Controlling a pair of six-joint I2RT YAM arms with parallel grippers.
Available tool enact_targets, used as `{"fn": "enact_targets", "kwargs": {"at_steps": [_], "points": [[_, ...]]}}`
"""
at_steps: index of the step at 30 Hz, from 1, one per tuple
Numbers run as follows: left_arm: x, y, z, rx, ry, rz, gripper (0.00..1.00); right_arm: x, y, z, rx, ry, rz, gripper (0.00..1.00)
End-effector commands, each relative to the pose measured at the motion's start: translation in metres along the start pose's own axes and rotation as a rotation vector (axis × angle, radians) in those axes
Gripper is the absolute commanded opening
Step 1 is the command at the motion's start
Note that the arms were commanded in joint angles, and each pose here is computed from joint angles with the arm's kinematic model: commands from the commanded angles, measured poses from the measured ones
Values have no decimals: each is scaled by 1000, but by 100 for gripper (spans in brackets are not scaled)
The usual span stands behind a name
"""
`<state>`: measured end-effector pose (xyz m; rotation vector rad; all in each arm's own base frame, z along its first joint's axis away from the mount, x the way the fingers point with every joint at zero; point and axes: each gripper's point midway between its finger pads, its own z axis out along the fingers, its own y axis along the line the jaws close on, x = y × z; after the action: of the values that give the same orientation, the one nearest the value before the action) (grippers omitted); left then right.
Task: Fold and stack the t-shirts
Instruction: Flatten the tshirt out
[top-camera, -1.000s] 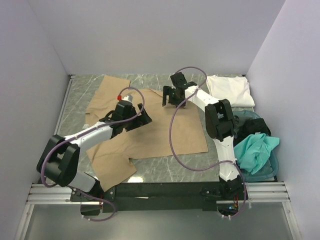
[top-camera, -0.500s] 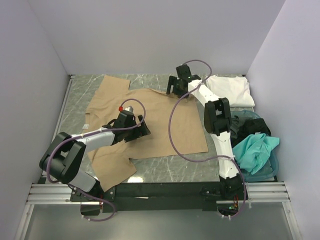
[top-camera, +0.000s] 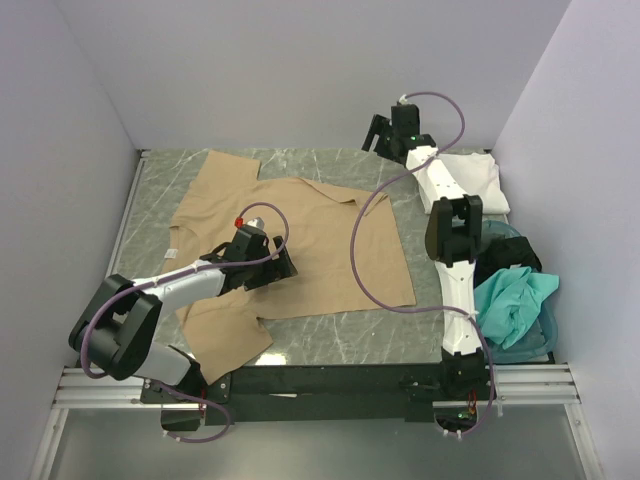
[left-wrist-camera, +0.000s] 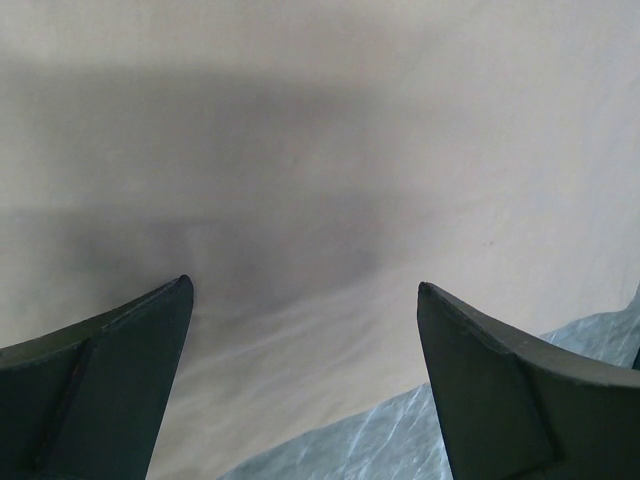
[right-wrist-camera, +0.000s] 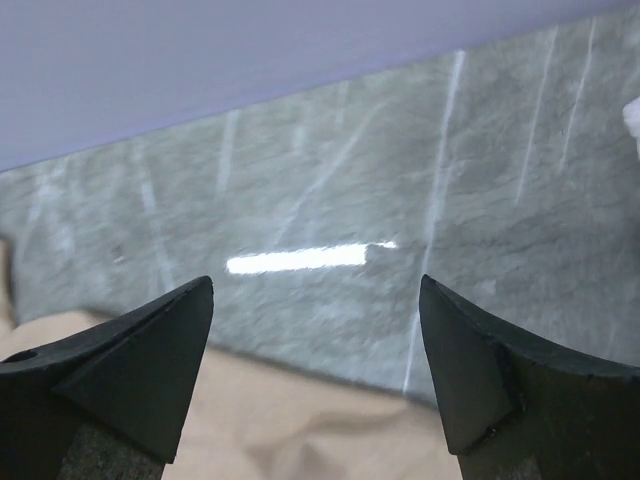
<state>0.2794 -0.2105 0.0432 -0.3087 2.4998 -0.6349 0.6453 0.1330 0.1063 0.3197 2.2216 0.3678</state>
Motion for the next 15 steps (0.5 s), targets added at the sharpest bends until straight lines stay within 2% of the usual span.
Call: {"fn": "enact_targets", "kwargs": {"at_steps": [1,5,8,14,15], "points": [[-12,-10,-15,4,-26,28,99,-67,58,-83,-111,-162,-94,89],[-15,-25,-17,62,-33,24,99,-1,50,-104,-73,-12,-153,89],[-18,-44,-13,110,-22,43,99,52,46,-106,-43,101,-271,88],[-18,-99,-8,184,-28,137,99,96,23,-103,69,246,-567,83],[-14,-108,-8,207,-21,156,99,100,21,-101,57,268,-637,79]]}}
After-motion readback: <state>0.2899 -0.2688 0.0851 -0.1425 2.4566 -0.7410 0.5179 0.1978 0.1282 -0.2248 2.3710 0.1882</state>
